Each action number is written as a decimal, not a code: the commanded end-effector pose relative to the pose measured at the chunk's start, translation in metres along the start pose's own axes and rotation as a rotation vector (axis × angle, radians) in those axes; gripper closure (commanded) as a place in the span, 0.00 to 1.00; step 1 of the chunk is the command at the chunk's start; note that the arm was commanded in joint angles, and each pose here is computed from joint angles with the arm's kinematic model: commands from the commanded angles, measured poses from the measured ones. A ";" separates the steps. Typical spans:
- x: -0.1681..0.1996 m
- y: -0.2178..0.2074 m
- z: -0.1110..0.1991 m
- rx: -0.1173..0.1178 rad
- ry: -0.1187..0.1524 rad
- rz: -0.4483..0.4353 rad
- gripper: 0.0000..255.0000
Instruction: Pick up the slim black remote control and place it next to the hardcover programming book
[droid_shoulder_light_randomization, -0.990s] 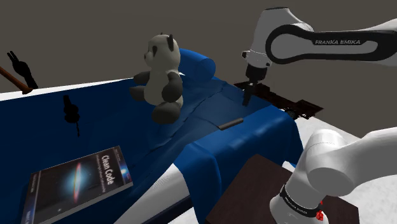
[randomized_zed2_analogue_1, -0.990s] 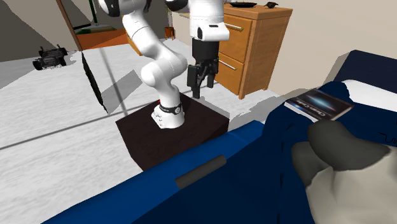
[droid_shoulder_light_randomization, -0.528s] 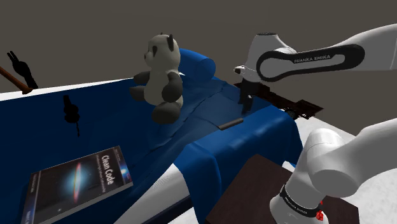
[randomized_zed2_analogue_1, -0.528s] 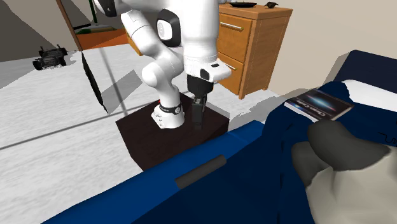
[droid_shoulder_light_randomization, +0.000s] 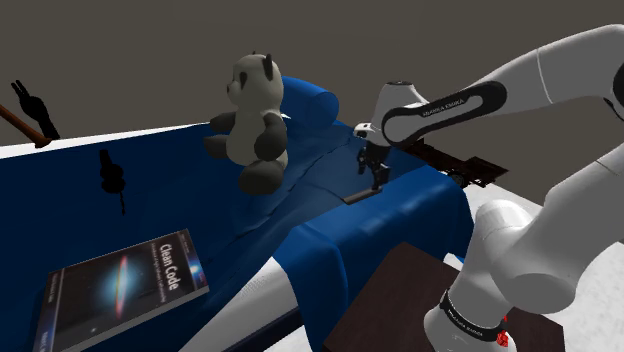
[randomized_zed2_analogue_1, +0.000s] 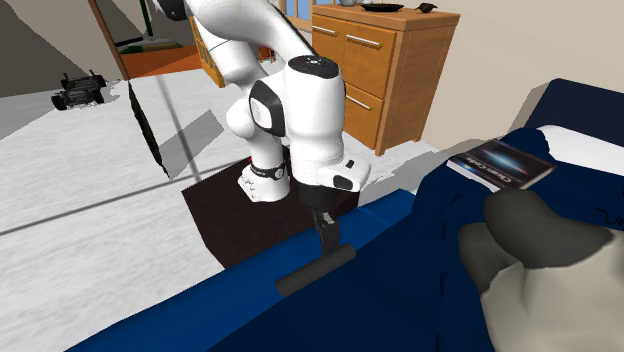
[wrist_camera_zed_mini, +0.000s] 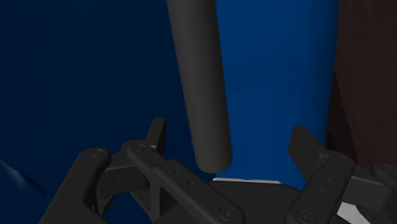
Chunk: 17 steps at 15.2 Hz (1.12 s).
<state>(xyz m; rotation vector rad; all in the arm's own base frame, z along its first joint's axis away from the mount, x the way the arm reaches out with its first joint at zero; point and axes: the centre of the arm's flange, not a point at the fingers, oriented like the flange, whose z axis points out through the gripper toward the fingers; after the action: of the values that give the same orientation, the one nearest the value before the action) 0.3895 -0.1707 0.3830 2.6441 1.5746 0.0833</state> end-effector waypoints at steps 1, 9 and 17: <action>0.004 0.012 0.027 0.002 0.006 -0.124 0.00; 0.004 0.014 0.070 0.002 0.007 -0.139 0.00; 0.004 0.014 0.070 0.002 0.007 -0.139 0.00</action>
<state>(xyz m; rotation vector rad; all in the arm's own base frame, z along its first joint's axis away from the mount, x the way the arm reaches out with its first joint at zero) 0.4088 -0.1753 0.3147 2.5298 1.7557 0.0836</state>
